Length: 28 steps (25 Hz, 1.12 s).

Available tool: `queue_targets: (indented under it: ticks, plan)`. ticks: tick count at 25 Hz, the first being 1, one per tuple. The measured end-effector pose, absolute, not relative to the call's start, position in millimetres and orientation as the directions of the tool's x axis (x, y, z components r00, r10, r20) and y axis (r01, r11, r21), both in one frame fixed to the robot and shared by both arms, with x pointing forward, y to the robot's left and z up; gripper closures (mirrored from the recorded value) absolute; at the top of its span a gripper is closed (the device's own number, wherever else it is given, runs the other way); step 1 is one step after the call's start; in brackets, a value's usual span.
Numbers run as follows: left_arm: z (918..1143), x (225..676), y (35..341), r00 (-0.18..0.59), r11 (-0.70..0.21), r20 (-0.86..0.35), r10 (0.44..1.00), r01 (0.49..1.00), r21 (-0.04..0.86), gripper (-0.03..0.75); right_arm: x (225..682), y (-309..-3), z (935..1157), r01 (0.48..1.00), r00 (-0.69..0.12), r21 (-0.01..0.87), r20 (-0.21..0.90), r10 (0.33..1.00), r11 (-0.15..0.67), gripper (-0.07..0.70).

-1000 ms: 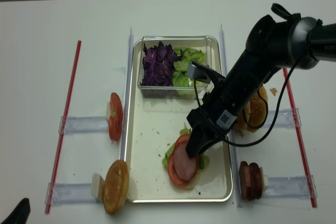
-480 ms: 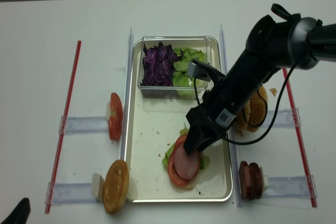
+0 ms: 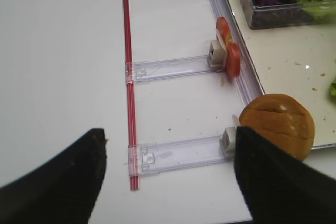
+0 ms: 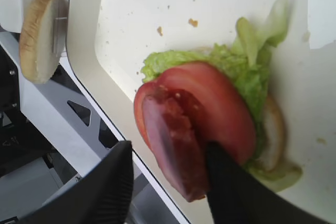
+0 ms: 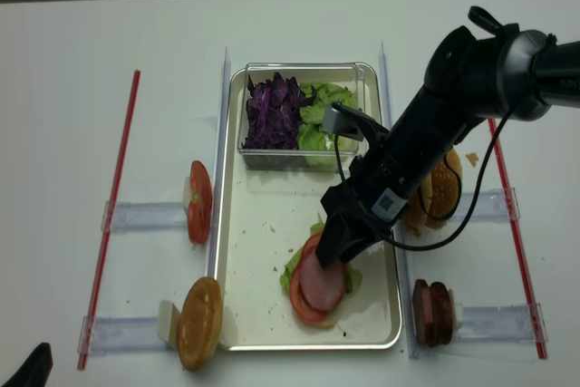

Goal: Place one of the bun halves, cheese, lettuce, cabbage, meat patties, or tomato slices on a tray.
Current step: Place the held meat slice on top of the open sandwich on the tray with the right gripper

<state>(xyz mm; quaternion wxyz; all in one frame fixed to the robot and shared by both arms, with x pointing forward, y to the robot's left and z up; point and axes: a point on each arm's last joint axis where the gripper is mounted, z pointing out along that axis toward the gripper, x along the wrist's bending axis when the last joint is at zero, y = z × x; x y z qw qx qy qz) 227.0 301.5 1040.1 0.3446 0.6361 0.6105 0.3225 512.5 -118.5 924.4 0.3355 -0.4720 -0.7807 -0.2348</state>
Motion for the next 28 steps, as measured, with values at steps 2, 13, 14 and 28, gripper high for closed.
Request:
queue_targets:
  ticks: [2, 13, 14, 28]
  plan:
    - [1040.1, 227.0, 301.5, 0.05, -0.024, -0.005, 0.999, 0.554, 0.832, 0.242, 512.6, -118.4, 924.5, 0.895, -0.328, 0.05, 0.746, 0.579, 0.443, 0.232]
    - [1040.1, 227.0, 301.5, 0.05, -0.024, -0.005, 0.999, 0.554, 0.832, 0.242, 512.6, -118.3, 924.6, 0.895, -0.329, 0.051, 0.747, 0.578, 0.443, 0.171]
    - [1040.1, 227.0, 301.5, 0.047, -0.017, -0.011, 0.999, 0.554, 0.832, 0.242, 512.6, -118.3, 924.6, 0.895, -0.329, 0.051, 0.747, 0.578, 0.443, 0.171]
    - [1040.1, 227.0, 301.5, 0.05, -0.024, -0.005, 0.999, 0.554, 0.832, 0.242, 512.6, -118.4, 924.5, 0.894, -0.33, 0.051, 0.746, 0.578, 0.444, 0.171]
